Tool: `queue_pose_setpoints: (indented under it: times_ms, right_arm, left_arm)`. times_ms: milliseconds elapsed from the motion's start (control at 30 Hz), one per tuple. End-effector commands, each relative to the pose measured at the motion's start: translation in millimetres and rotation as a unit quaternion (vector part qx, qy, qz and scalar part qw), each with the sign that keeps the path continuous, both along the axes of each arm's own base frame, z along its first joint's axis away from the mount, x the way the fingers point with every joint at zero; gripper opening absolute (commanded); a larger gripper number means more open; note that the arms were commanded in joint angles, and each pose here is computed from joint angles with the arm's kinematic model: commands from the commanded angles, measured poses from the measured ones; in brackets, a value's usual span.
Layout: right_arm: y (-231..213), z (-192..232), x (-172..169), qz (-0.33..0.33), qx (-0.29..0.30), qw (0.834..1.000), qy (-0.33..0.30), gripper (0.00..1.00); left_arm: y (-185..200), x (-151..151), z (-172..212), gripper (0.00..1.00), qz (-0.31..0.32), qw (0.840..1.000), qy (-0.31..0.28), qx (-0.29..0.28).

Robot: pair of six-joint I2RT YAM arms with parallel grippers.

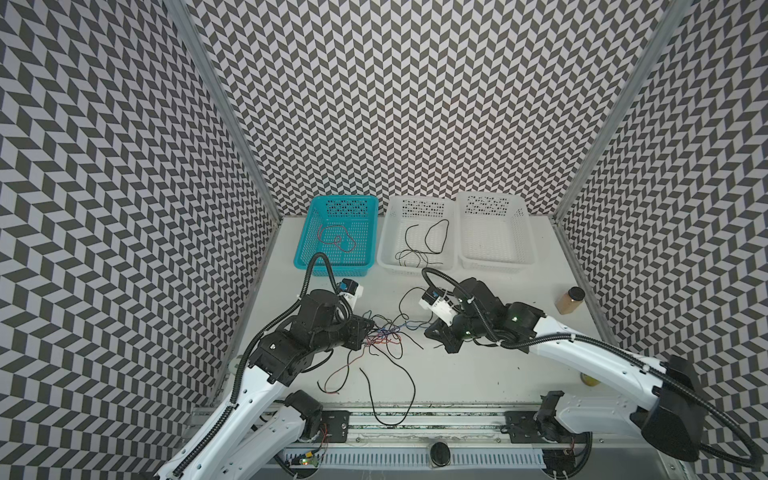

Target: Untangle the cables

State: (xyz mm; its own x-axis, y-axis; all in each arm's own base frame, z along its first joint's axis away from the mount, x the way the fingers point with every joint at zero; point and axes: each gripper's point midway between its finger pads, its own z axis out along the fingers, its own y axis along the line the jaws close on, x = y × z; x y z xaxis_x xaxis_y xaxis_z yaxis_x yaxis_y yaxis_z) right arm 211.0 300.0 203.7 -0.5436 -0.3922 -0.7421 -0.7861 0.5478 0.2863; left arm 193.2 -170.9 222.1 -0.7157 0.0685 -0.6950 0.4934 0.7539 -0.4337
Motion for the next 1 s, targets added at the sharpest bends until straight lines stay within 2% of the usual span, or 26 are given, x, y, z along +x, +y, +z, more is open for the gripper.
queue_pose_setpoints:
  times_ms: [0,67,100,200,333,433,633,833,900,967]
  right_arm:
    - [-26,40,26,-0.092,0.003,0.992,-0.084,0.0]
    - [-45,50,35,-0.14,-0.001,0.985,-0.104,0.0]
    - [-56,53,41,-0.167,-0.006,0.98,-0.108,0.0]
    - [-89,57,55,-0.238,-0.006,0.967,-0.092,0.0]
    - [-131,61,65,-0.316,0.03,0.946,-0.07,0.0]
    - [-147,55,66,-0.338,0.041,0.939,-0.046,0.0]
    - [-178,13,70,-0.4,0.01,0.917,0.016,0.0]
    - [-218,-29,73,-0.475,0.012,0.877,0.077,0.0]
    - [-235,-39,74,-0.504,0.014,0.859,0.086,0.0]
    - [-249,-47,74,-0.526,0.026,0.844,0.1,0.0]
  left_arm:
    - [4,5,8,0.14,0.011,1.0,-0.01,0.009]
    - [7,8,6,0.01,0.021,1.0,-0.007,0.017]
    - [8,8,4,0.0,0.024,0.999,-0.005,0.022]
    - [8,9,3,0.0,0.023,0.999,-0.001,0.024]
    - [16,12,4,0.0,0.046,0.998,-0.006,0.034]
    - [23,12,11,0.0,0.063,0.997,-0.022,0.029]
    - [43,2,48,0.0,0.103,0.99,-0.096,-0.01]
    - [67,-29,102,0.0,0.131,0.97,-0.191,-0.072]
    - [66,-38,112,0.0,0.115,0.971,-0.197,-0.074]
    - [67,-39,112,0.0,0.115,0.975,-0.18,-0.057]
